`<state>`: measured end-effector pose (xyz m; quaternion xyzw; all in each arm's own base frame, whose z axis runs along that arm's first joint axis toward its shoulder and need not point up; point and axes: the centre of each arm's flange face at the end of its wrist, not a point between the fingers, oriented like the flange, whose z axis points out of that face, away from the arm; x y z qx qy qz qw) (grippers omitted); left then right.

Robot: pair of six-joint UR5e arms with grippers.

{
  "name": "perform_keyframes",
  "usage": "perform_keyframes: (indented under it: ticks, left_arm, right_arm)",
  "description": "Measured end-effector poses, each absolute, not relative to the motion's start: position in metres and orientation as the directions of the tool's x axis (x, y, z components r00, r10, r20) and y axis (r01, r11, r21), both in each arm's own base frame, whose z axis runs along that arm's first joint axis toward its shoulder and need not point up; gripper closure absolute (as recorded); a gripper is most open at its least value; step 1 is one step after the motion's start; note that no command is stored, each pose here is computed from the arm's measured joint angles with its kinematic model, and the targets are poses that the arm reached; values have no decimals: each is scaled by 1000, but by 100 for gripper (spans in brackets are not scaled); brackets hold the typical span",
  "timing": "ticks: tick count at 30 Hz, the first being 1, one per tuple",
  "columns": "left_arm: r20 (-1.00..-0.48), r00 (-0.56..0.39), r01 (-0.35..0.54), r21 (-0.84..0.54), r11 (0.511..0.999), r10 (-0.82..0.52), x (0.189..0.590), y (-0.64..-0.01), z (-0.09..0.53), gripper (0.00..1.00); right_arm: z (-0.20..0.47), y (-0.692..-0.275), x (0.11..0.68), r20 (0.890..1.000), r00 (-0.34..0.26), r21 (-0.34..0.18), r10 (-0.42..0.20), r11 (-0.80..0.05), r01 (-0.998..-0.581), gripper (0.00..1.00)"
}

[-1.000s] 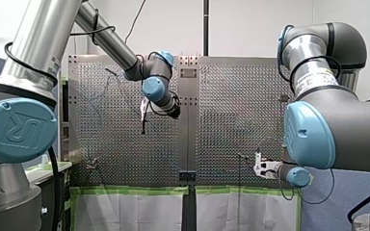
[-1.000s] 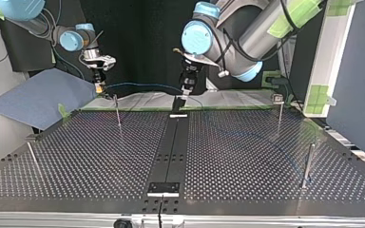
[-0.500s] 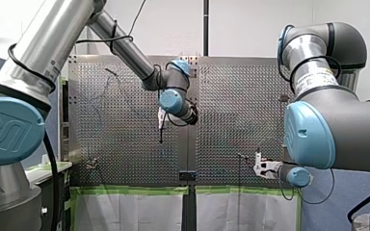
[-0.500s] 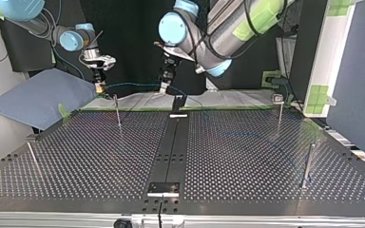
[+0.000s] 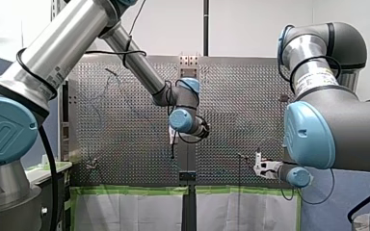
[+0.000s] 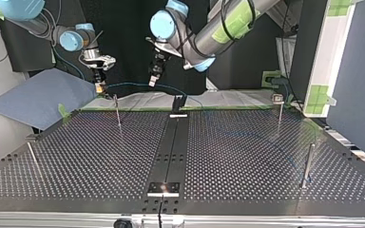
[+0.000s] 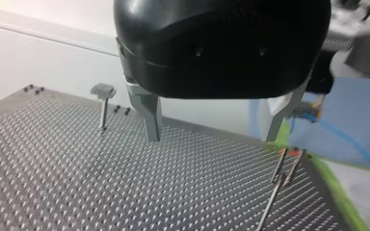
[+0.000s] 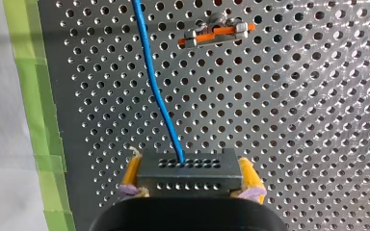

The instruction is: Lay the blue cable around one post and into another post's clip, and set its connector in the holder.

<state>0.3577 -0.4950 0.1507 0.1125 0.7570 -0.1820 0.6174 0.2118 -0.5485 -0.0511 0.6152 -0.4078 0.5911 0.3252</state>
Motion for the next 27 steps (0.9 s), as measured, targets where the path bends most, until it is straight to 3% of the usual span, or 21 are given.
perform_keyframes:
  ticks: [9, 18, 27]
  left_arm:
    - [-976, -191, 350, -170, 921, -107, 410, -482, 121, 0]
    - [-973, -223, 279, -119, 953, -57, 429, -436, 54, 0]
    - [-977, -212, 337, -103, 936, -31, 427, -446, 17, 0]
  right_arm:
    - [-52, -548, 212, 992, -29, -82, -123, -455, -887, 100]
    - [-51, -550, 211, 993, -30, -80, -118, -451, -889, 100]
    - [-50, -551, 211, 993, -30, -80, -116, -450, -890, 100]
